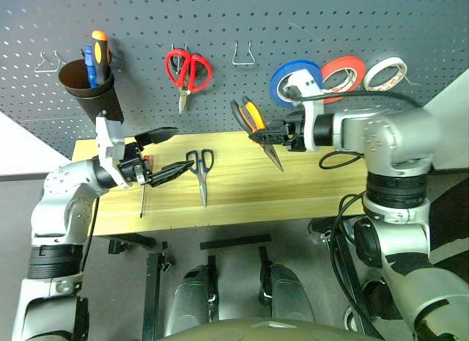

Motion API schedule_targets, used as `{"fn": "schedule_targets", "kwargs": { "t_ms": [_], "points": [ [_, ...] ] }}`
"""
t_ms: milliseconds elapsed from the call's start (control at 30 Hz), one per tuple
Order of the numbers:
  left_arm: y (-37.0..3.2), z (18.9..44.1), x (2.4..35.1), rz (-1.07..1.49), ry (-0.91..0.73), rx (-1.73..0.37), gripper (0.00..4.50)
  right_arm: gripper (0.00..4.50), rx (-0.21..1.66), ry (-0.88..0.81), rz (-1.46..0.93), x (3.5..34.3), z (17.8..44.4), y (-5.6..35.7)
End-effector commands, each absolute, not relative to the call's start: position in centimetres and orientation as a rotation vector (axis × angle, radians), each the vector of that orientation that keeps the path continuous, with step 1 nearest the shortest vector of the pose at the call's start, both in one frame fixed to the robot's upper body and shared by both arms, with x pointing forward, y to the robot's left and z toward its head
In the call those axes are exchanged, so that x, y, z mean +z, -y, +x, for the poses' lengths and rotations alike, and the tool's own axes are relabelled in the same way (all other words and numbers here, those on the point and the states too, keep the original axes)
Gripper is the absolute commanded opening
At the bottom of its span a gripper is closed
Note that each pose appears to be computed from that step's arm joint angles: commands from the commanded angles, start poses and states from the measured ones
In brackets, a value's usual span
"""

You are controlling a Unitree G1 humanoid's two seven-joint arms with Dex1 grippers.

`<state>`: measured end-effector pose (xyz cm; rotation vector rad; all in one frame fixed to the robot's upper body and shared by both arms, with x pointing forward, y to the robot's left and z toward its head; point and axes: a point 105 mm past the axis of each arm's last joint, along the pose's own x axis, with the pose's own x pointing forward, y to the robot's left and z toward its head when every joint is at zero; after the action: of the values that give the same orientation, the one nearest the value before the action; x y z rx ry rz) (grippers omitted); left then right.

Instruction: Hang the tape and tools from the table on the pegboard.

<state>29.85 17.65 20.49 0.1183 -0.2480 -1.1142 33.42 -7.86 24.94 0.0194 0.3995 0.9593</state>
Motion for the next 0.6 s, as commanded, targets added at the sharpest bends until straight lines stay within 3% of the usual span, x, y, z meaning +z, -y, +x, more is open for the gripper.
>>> {"fn": "schedule_targets", "kwargs": {
  "t_ms": [33, 267, 600],
  "points": [
    [-18.4, 29.3, 22.5, 0.129, 0.318, -1.093, 4.50, 2.06, 1.030, -0.192, 0.004, 30.1, 31.8, 7.5],
    [-19.1, 29.9, 25.1, 0.099, 0.438, -1.020, 4.50, 2.06, 1.021, 0.066, 0.059, 34.9, 33.1, 6.4],
    [-19.5, 32.2, 25.5, 0.089, 0.513, -0.900, 4.50, 2.06, 0.837, 0.297, 0.184, 37.3, 38.4, 3.6]
  ]
}}
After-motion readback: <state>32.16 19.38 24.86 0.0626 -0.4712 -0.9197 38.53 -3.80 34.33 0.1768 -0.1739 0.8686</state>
